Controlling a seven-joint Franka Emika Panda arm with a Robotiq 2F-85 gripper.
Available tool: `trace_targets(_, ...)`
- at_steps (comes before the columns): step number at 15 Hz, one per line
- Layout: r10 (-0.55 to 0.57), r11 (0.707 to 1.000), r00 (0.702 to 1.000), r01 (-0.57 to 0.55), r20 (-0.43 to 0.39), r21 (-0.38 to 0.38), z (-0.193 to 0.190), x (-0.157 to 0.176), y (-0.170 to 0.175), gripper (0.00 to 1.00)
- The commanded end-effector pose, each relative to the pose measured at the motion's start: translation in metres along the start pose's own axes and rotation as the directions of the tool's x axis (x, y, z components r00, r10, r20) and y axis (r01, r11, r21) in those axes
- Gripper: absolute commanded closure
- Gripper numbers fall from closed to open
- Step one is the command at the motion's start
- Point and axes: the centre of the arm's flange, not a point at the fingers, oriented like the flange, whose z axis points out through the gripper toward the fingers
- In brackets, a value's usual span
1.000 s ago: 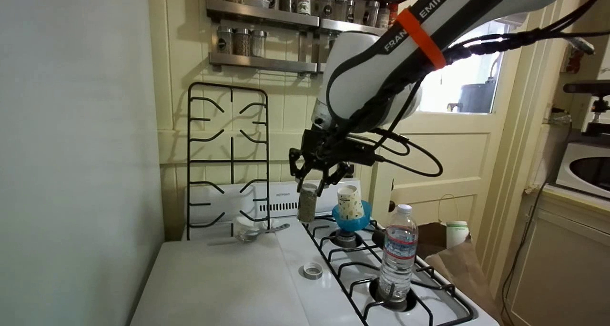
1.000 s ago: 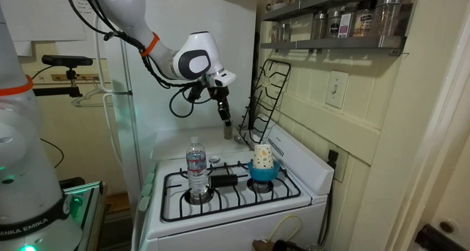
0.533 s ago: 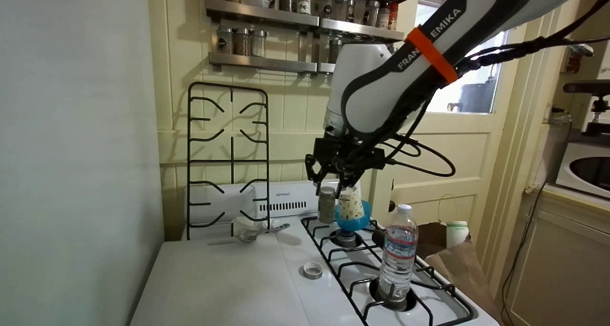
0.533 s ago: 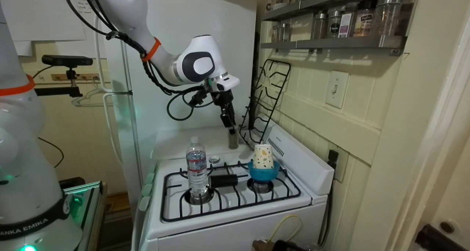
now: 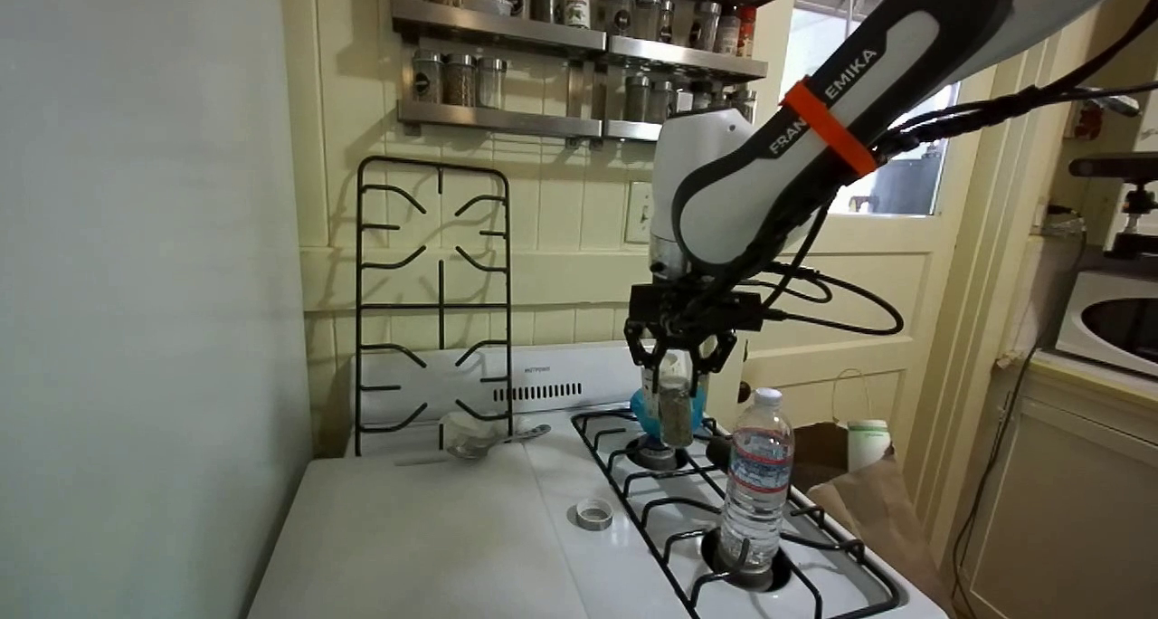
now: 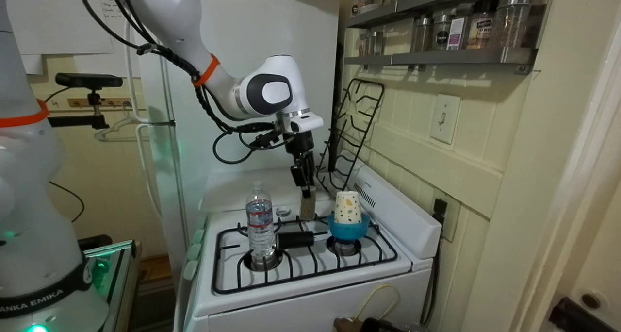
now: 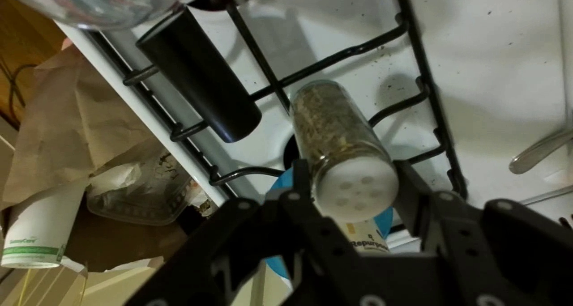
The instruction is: Pick up the spice on the left side of the stove and place it in the cage of the top right stove plate
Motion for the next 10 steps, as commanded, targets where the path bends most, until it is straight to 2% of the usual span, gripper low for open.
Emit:
trace_targets(1,0.029,0.999,0.999,-0.028,0.017,-0.022,0.016,-0.003,-0.002,0.77)
trace_targets(5,0.06,0.997,0.998,-0.06,0.013,-0.039,0.03,-0.004,0.001,0.77)
trace_targets(10,0.106,0.994,0.994,-0.106,-0.029,-0.01,0.036,0.001,-0.003,0.77)
